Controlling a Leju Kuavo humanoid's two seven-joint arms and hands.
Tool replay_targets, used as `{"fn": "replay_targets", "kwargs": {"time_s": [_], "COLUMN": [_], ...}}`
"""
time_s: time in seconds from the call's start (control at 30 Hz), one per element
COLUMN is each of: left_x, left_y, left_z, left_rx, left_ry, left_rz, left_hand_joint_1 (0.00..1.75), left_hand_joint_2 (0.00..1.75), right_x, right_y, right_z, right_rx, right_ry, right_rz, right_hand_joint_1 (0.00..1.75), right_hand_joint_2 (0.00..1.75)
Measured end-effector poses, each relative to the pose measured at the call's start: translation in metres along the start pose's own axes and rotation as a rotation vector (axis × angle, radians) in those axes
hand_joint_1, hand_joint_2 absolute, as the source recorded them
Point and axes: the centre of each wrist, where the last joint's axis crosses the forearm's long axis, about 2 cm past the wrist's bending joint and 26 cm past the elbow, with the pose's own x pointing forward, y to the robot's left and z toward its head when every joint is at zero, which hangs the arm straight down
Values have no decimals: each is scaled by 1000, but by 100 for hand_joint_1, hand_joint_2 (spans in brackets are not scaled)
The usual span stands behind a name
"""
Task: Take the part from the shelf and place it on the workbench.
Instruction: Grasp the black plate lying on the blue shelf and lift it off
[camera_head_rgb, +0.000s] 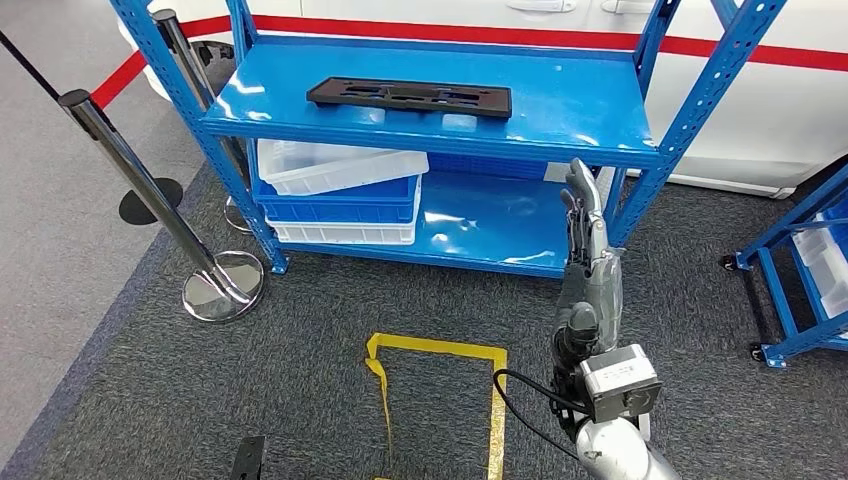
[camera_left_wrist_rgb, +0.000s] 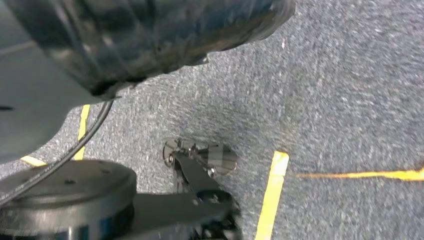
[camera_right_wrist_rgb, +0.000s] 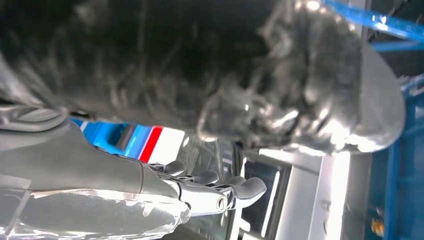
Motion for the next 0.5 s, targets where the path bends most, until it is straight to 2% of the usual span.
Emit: {"fn": "replay_targets", "kwargs": {"time_s": [0.5], "left_x": [-1], "left_y": [1], "left_z": [0], "left_rx": [-8], "left_ry": [0], "left_rz": [1], "left_hand_joint_1": [0], "left_hand_joint_2": [0], "right_x": [-1], "right_y": [0], "right_z": [4], "right_rx": [12], "right_ry": [19], "right_rz": [-14], "right_hand_joint_1": [0], "right_hand_joint_2": [0]}}
